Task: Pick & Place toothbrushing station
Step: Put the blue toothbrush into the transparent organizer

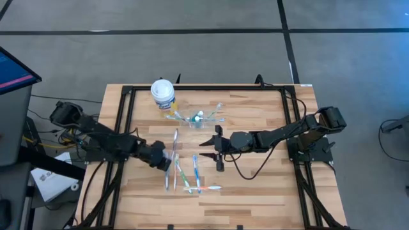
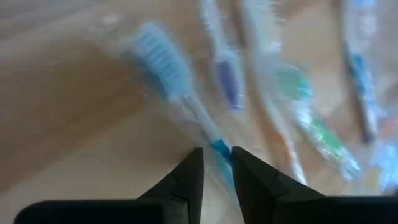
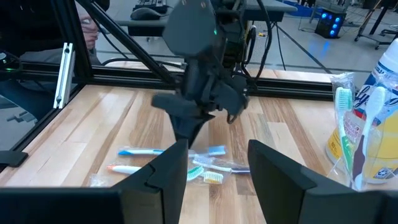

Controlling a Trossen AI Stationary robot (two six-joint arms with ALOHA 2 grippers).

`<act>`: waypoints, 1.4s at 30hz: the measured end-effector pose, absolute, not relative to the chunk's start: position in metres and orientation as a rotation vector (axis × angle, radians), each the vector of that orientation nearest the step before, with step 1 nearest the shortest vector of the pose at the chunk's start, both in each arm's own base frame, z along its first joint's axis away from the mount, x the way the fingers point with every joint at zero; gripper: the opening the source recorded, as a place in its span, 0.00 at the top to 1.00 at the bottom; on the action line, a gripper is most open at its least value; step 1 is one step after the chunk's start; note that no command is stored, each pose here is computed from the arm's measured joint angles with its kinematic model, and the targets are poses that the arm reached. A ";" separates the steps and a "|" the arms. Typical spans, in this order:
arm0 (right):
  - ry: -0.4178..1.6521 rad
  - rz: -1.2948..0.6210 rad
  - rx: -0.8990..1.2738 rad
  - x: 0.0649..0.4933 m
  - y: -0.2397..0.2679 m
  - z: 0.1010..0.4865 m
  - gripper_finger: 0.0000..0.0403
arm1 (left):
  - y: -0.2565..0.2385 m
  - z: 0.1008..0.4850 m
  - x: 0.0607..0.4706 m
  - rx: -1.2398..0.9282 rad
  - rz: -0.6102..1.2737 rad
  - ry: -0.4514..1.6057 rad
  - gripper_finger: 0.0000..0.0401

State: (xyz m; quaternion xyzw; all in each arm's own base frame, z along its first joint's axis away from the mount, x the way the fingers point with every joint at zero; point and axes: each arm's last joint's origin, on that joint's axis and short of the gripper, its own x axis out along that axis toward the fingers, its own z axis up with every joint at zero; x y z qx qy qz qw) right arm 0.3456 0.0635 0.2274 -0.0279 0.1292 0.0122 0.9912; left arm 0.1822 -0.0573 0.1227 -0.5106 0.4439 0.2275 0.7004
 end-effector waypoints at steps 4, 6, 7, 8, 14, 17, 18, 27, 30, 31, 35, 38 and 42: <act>0.259 0.025 -0.058 0.346 0.063 0.227 0.61 | -0.054 0.116 0.186 -1.159 0.523 1.036 0.81; 0.259 0.024 -0.058 0.346 0.063 0.227 0.61 | -0.054 0.114 0.188 -1.161 0.522 1.041 0.81; 0.259 0.024 -0.058 0.346 0.063 0.227 0.61 | -0.054 0.114 0.189 -1.161 0.517 1.038 0.81; 0.259 0.024 -0.058 0.346 0.063 0.227 0.61 | -0.053 0.114 0.189 -1.160 0.518 1.034 0.81; 0.259 0.024 -0.058 0.346 0.063 0.227 0.61 | -0.054 0.113 0.188 -1.152 0.521 1.033 0.92; 0.259 0.024 -0.058 0.346 0.063 0.227 0.61 | -0.053 0.115 0.188 -1.148 0.519 1.021 0.98; 0.260 0.024 -0.058 0.346 0.063 0.227 0.61 | -0.053 0.116 0.188 -1.145 0.517 1.010 0.98; 0.267 0.024 -0.057 0.345 0.063 0.227 0.61 | -0.056 0.134 0.180 -1.056 0.482 0.878 1.00; 0.267 0.024 -0.056 0.345 0.063 0.227 0.61 | -0.061 0.138 0.177 -1.018 0.464 0.841 1.00; 0.267 0.024 -0.056 0.345 0.063 0.227 0.61 | -0.063 0.139 0.176 -1.008 0.457 0.827 1.00; 0.267 0.023 -0.049 0.345 0.063 0.227 0.61 | -0.069 0.142 0.174 -0.945 0.443 0.783 1.00; 0.267 0.023 -0.049 0.345 0.063 0.227 0.61 | -0.074 0.143 0.172 -0.889 0.435 0.746 1.00; 0.267 0.023 -0.049 0.345 0.063 0.227 0.61 | -0.079 0.147 0.173 -0.808 0.398 0.675 1.00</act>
